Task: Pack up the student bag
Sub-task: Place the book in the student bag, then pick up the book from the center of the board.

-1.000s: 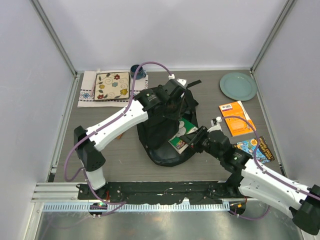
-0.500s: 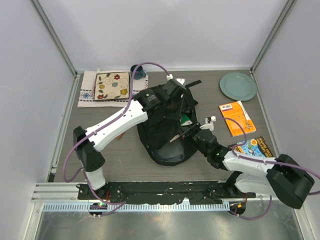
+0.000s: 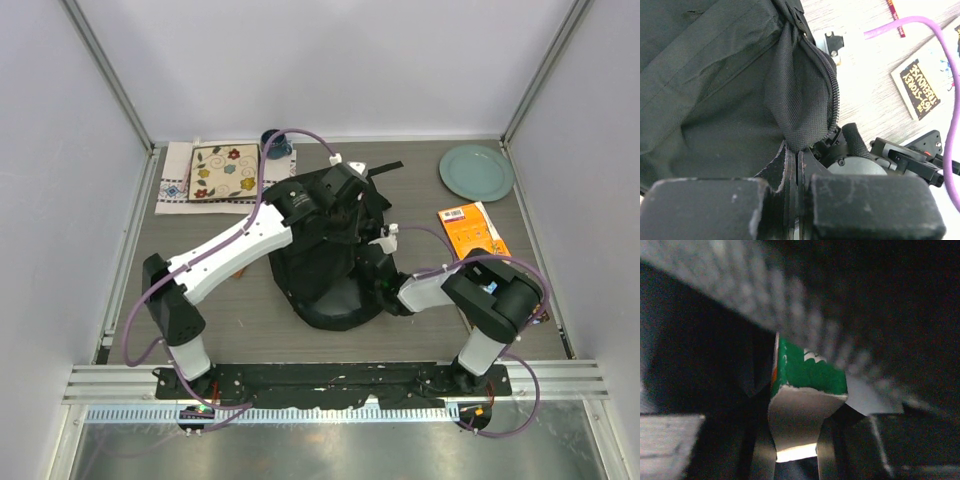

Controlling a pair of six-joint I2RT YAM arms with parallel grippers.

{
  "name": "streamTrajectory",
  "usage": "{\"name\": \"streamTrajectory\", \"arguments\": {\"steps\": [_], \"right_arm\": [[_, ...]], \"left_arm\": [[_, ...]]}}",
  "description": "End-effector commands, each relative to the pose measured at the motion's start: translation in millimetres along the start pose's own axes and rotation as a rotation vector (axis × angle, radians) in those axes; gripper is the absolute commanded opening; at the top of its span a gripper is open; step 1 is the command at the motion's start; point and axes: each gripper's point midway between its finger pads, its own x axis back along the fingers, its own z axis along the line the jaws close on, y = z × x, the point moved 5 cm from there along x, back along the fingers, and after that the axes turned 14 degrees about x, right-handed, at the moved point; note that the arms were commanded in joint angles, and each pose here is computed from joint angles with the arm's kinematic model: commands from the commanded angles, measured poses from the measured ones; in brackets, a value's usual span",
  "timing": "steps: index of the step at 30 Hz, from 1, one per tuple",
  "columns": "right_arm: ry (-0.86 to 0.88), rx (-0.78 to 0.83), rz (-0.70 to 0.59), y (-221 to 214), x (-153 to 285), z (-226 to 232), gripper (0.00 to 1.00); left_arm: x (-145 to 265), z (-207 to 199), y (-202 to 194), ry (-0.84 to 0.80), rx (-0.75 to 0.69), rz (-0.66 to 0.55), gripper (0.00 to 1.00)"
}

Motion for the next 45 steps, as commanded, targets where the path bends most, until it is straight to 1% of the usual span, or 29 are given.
{"name": "streamTrajectory", "arguments": {"steps": [1,2,3,4,8,13,15,17,20,21,22,24,26,27,29,31,32,33,34,35,36,37,38,39,41,42,43,44,45], "right_arm": [[0.111,-0.057,-0.040,9.6,5.8,24.7,0.45],[0.069,-0.041,-0.028,7.4,10.1,14.2,0.60],[0.028,-0.009,-0.017,4.7,18.5,-0.9,0.67],[0.038,-0.005,-0.018,10.2,28.0,3.8,0.84],[-0.057,0.106,0.085,6.1,61.4,-16.2,0.85],[-0.085,0.180,0.124,14.0,98.3,-22.7,0.86],[-0.059,0.168,0.085,26.5,115.8,-16.5,0.86],[-0.123,0.194,0.087,32.5,131.3,-27.1,0.86],[-0.226,0.203,0.009,56.5,163.5,-40.5,0.86],[-0.214,0.188,-0.046,70.2,177.4,-37.4,0.86],[-0.317,0.228,-0.106,81.8,188.6,-55.5,0.86],[-0.315,0.225,-0.222,109.4,209.1,-46.7,0.86],[-0.358,0.297,-0.318,134.5,222.6,-39.7,0.86],[-0.375,0.330,-0.340,141.3,224.5,-35.9,0.86],[-0.474,0.435,-0.393,160.3,220.9,-24.8,0.87],[-0.633,0.599,-0.366,170.3,208.7,-24.9,0.91],[-0.639,0.599,-0.379,185.1,208.2,-8.3,0.92],[-0.739,0.632,-0.365,206.3,206.6,-18.4,0.93],[-0.724,0.606,-0.373,221.7,197.8,-13.9,0.93],[-0.657,0.592,-0.268,222.3,181.6,-13.6,0.93],[-0.753,0.501,-0.325,256.8,188.2,-39.0,0.93],[-0.742,0.470,-0.342,272.3,186.2,-45.9,0.93],[-0.698,0.418,-0.275,280.0,177.6,-57.9,0.93],[-0.756,0.343,-0.326,304.6,189.6,-78.9,0.93],[-0.745,0.295,-0.339,326.9,186.3,-94.0,0.93],[-0.722,0.254,-0.255,328.1,170.7,-110.7,0.93],[-0.762,0.210,-0.264,340.9,176.3,-126.7,0.93],[-0.739,0.217,-0.244,348.9,171.6,-128.0,0.93],[-0.760,0.191,-0.188,350.0,160.8,-147.7,0.92]], "left_arm": [[29.3,-9.5,19.1,-0.109,0.040,-0.103,0.00],[25.5,-2.8,18.7,-0.092,0.046,-0.100,0.00],[24.3,0.6,18.7,-0.086,0.049,-0.099,0.00],[24.5,4.5,21.3,-0.082,0.056,-0.108,0.00],[14.8,21.4,18.5,-0.052,0.081,-0.105,0.00],[2.3,31.6,16.8,-0.031,0.102,-0.099,0.00],[-2.9,36.0,14.8,-0.016,0.106,-0.097,0.00],[-7.3,39.0,13.0,-0.007,0.111,-0.091,0.00],[-8.1,42.6,9.6,0.001,0.106,-0.079,0.01],[-8.7,43.5,7.4,0.001,0.102,-0.074,0.14],[-11.0,48.6,3.3,0.012,0.089,-0.063,0.29],[-6.0,45.3,0.5,-0.030,0.081,-0.051,0.60],[-4.7,34.4,2.0,-0.114,0.074,-0.075,0.76],[4.0,25.1,2.1,-0.171,0.069,-0.083,0.99],[12.2,7.8,13.5,-0.254,0.073,-0.144,1.00],[18.0,-10.9,20.7,-0.337,0.067,-0.153,1.00],[18.2,-17.7,25.1,-0.357,0.066,-0.161,1.00],[18.2,-23.0,28.6,-0.365,0.063,-0.161,1.00],[16.2,-34.1,35.5,-0.384,0.055,-0.162,1.00],[14.7,-37.5,36.7,-0.382,0.046,-0.156,1.00],[13.6,-43.1,38.6,-0.389,0.040,-0.155,1.00],[10.8,-51.0,42.6,-0.406,0.035,-0.150,1.00],[7.3,-55.6,44.0,-0.417,0.030,-0.147,1.00],[5.1,-60.5,46.1,-0.431,0.026,-0.148,0.99],[-15.3,-72.6,50.6,-0.460,0.028,-0.140,1.00],[-21.6,-79.0,52.3,-0.481,0.041,-0.132,1.00],[-26.1,-89.6,57.2,-0.519,0.041,-0.132,1.00],[-50.8,-94.7,53.8,-0.530,0.047,-0.099,0.99],[-62.5,-100.3,53.0,-0.544,0.064,-0.075,1.00]]}}
